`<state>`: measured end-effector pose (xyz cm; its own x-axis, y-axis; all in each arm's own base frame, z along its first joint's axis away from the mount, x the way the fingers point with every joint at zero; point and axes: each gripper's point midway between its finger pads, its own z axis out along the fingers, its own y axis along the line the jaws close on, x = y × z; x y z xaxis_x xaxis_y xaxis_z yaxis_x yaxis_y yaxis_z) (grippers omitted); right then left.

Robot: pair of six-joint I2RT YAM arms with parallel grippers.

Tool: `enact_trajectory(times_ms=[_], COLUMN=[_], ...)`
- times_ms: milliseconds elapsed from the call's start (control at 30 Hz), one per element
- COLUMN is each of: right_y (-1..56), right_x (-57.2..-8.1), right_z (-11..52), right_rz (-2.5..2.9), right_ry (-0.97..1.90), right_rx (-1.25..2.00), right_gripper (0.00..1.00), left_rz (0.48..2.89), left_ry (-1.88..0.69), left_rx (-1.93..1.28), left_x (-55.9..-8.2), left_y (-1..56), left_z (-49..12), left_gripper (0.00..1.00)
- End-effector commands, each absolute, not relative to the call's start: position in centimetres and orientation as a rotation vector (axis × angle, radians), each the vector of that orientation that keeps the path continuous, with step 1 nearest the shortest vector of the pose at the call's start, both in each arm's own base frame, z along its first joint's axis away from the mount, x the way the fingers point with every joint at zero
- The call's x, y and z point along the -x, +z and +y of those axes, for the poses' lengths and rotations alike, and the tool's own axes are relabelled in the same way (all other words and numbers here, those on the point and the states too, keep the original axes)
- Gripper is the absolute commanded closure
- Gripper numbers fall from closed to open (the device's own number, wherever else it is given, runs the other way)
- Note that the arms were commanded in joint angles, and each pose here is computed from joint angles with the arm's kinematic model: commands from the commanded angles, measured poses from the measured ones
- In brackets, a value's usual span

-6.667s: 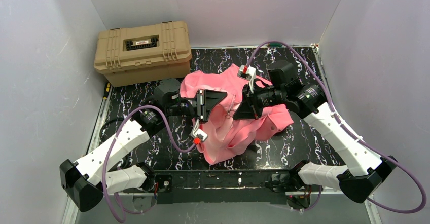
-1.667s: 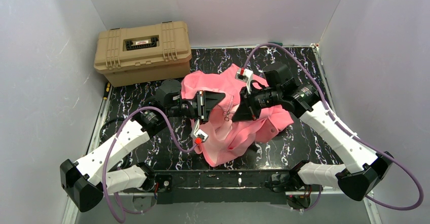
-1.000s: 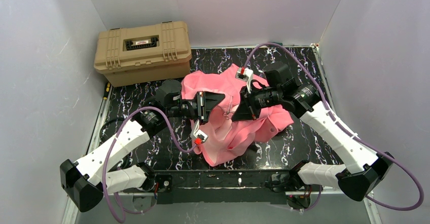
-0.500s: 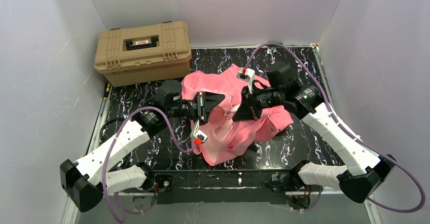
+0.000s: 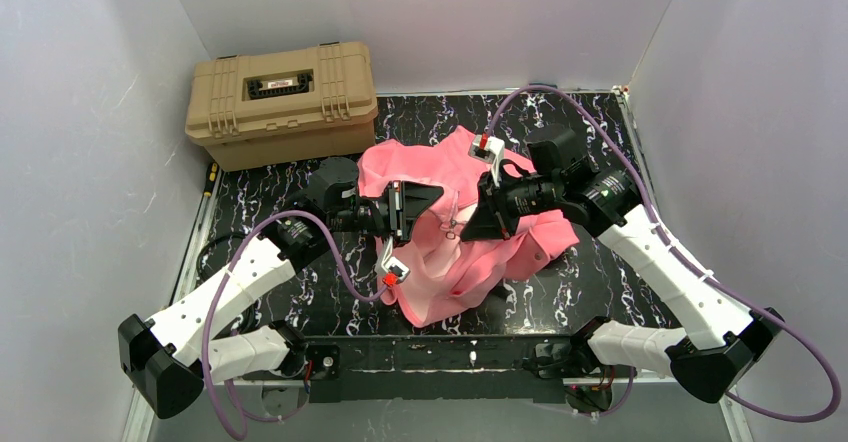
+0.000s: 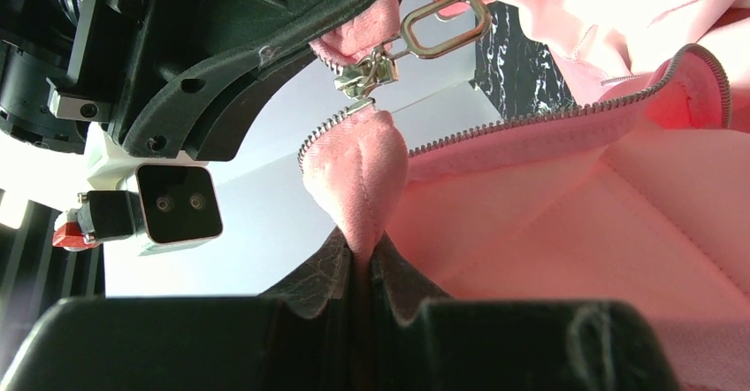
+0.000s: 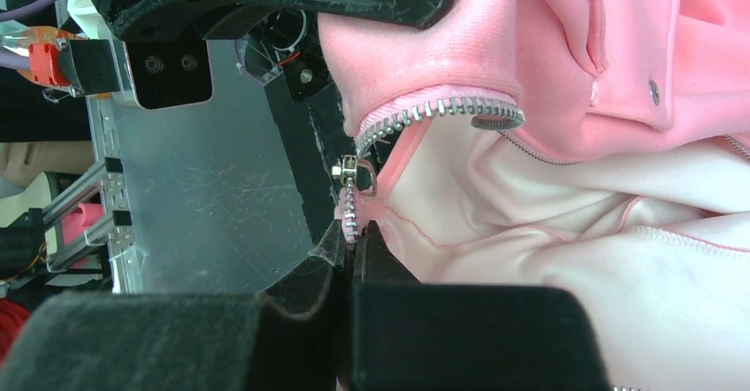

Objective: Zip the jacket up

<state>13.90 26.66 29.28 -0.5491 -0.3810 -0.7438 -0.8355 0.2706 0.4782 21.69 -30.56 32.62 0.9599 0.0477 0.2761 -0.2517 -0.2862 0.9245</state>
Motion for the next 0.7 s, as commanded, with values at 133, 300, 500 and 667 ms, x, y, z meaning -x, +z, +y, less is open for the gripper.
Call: enact_trajectory(times_ms=[133,300,500,667], right_y=[30.8,30.4,27.9,26.3], right_x=[-13.6,-13.6,-14.1,-15.6], right_z=[27.0,27.2,26.1,24.9], right_rz=[1.989,1.996,2.072,2.092], right_ry=[1.251,1.263,1.153,0.998], right_rx=[1.114,1.105,1.096,1.059], right_gripper=[0.99,0.99,0.99,0.99], left_rz=[-0.472,-0.466,-0.338,-0.041], left_ry=[0.51,0.51,0.486,0.292], left_rx=[-1.793,-1.792,-1.819,-1.884], left_x=[-20.2,-20.3,-21.4,-21.4], left_y=[34.4,34.3,33.6,28.3], left_z=[-30.6,-30.6,-30.2,-28.6], left_gripper=[1.0,1.0,1.0,0.89])
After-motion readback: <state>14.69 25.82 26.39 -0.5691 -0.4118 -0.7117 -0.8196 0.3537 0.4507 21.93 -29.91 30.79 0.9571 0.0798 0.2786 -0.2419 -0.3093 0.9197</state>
